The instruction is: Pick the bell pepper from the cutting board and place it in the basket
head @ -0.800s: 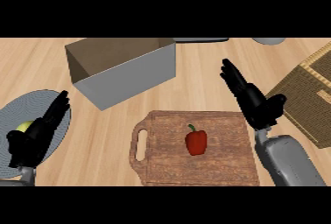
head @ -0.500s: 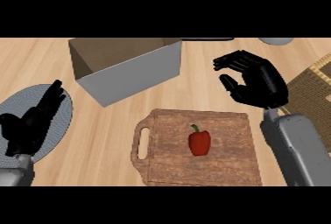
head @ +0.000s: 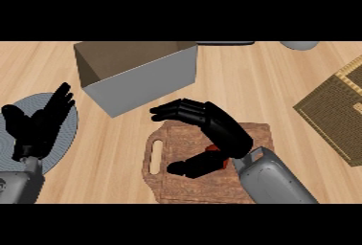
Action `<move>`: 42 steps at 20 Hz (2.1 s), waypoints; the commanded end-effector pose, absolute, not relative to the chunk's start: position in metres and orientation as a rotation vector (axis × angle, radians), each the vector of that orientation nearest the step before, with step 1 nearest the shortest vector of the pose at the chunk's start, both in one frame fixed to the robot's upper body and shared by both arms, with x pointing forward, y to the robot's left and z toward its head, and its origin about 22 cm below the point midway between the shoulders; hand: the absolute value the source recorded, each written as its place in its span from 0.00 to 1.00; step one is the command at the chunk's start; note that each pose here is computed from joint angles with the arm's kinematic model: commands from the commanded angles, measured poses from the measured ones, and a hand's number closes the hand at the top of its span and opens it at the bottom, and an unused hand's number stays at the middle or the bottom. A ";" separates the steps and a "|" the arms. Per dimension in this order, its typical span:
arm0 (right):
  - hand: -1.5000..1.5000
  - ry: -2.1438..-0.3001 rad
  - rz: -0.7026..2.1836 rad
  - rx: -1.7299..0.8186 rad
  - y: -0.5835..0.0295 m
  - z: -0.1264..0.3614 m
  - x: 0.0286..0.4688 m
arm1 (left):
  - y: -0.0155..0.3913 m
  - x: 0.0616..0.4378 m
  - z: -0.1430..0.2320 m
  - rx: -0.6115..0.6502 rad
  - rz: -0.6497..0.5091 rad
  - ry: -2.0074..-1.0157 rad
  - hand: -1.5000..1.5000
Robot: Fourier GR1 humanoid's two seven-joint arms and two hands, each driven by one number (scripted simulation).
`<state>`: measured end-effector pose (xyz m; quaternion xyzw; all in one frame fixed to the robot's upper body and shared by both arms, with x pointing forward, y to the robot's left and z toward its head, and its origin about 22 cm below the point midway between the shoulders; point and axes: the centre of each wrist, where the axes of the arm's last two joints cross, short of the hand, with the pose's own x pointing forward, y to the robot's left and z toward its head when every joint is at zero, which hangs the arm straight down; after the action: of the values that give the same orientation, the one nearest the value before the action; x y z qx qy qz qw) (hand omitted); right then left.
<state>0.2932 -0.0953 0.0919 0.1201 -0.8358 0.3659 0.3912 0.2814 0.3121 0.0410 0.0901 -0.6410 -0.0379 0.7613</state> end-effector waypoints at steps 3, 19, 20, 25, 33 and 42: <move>0.00 -2.050 0.963 0.150 -0.039 0.129 0.253 | 0.321 0.290 0.040 0.198 -0.065 -1.367 0.50; 0.00 -1.400 1.423 -0.656 -0.077 0.288 0.298 | 0.316 0.289 0.038 0.203 -0.083 -1.374 0.50; 0.00 -1.360 1.479 -0.603 -0.081 0.289 0.293 | 0.331 0.296 0.047 0.206 -0.035 -1.381 0.50; 0.00 -1.263 1.502 -0.487 -0.119 0.296 0.305 | 0.317 0.287 0.038 0.202 -0.059 -1.371 0.50; 0.00 -1.337 1.392 -0.331 -0.173 0.291 0.278 | 0.315 0.278 0.029 0.192 -0.057 -1.379 0.50; 0.00 -1.430 1.316 -0.304 -0.201 0.222 0.248 | 0.318 0.294 0.037 0.198 -0.068 -1.382 0.50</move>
<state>0.2616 -0.1936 0.2488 -0.1223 -0.6018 0.5664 0.5496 0.2904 0.3179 0.0359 0.0901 -0.6346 -0.0302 0.7669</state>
